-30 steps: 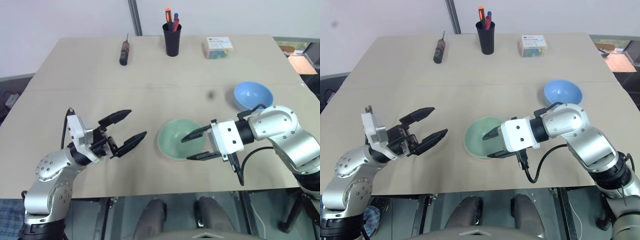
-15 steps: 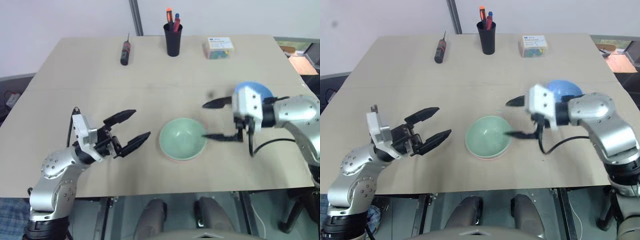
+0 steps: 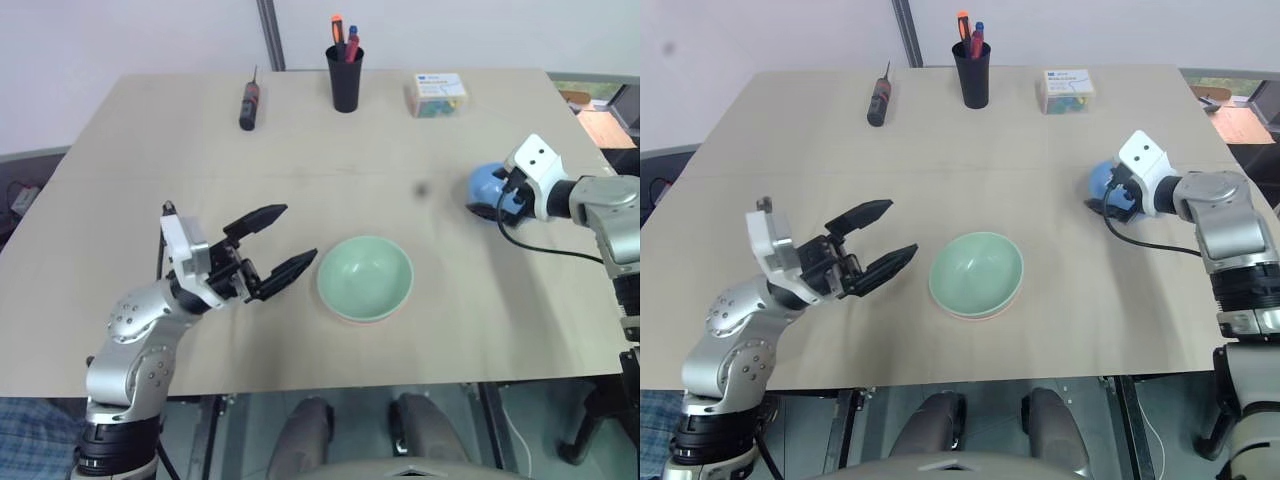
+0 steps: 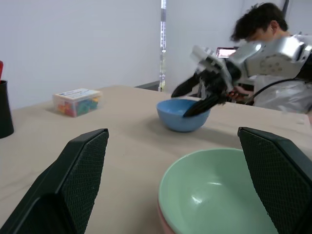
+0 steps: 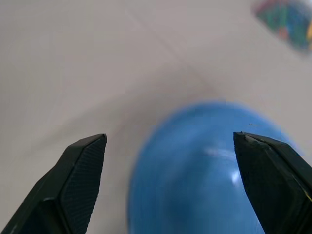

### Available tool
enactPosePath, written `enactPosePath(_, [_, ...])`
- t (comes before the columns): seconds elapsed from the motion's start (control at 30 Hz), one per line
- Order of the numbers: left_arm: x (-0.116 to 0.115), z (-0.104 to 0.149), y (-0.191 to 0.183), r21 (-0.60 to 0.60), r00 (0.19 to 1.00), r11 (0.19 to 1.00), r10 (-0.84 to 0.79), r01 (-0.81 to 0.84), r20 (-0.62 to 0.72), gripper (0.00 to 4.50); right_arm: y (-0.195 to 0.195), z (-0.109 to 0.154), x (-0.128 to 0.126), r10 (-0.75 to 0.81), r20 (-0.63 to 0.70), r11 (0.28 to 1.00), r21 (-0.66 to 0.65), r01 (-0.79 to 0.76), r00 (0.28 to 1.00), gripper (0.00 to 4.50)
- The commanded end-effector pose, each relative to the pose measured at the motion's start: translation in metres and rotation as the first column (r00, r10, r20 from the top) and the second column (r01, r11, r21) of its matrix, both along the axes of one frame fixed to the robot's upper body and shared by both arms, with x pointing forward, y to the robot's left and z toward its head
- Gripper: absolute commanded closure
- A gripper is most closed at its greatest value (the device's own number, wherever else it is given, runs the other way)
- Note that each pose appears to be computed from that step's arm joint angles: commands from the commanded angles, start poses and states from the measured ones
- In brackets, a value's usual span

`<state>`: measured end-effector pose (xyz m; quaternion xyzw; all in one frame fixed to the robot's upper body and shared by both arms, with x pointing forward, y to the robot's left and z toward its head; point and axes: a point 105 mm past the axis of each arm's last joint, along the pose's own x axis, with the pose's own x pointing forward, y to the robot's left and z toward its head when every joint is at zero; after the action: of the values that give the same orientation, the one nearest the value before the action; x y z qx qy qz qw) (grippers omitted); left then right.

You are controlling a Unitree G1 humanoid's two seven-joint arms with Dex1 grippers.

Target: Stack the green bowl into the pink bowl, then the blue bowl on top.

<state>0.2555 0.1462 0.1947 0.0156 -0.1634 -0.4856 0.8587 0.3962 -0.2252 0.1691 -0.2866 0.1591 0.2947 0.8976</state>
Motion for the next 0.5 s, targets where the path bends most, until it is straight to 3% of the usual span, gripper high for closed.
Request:
enactPosePath(0.03, [0.002, 0.003, -0.006, 0.006, 1.000, 1.000, -0.006, 0.006, 0.029, 0.00, -0.011, 0.003, 0.012, -0.057, 0.021, 0.998, -0.027, 0.058, 0.998, 0.14])
enactPosePath(0.2, [0.005, 0.003, -0.011, 0.006, 0.999, 1.000, -0.021, 0.021, 0.037, 0.00, -0.023, -0.017, 0.021, -0.133, -0.039, 0.991, -0.027, 0.132, 0.990, 0.14])
enactPosePath(0.33, [0.005, 0.004, -0.011, 0.005, 0.999, 1.000, -0.024, 0.024, 0.040, 0.00, -0.022, -0.022, 0.022, -0.117, -0.047, 0.993, -0.035, 0.115, 0.992, 1.21])
enactPosePath(0.5, [0.004, 0.004, -0.011, 0.006, 0.999, 1.000, -0.021, 0.021, 0.038, 0.00, -0.016, -0.021, 0.021, -0.087, -0.044, 0.996, -0.026, 0.086, 0.995, 3.25])
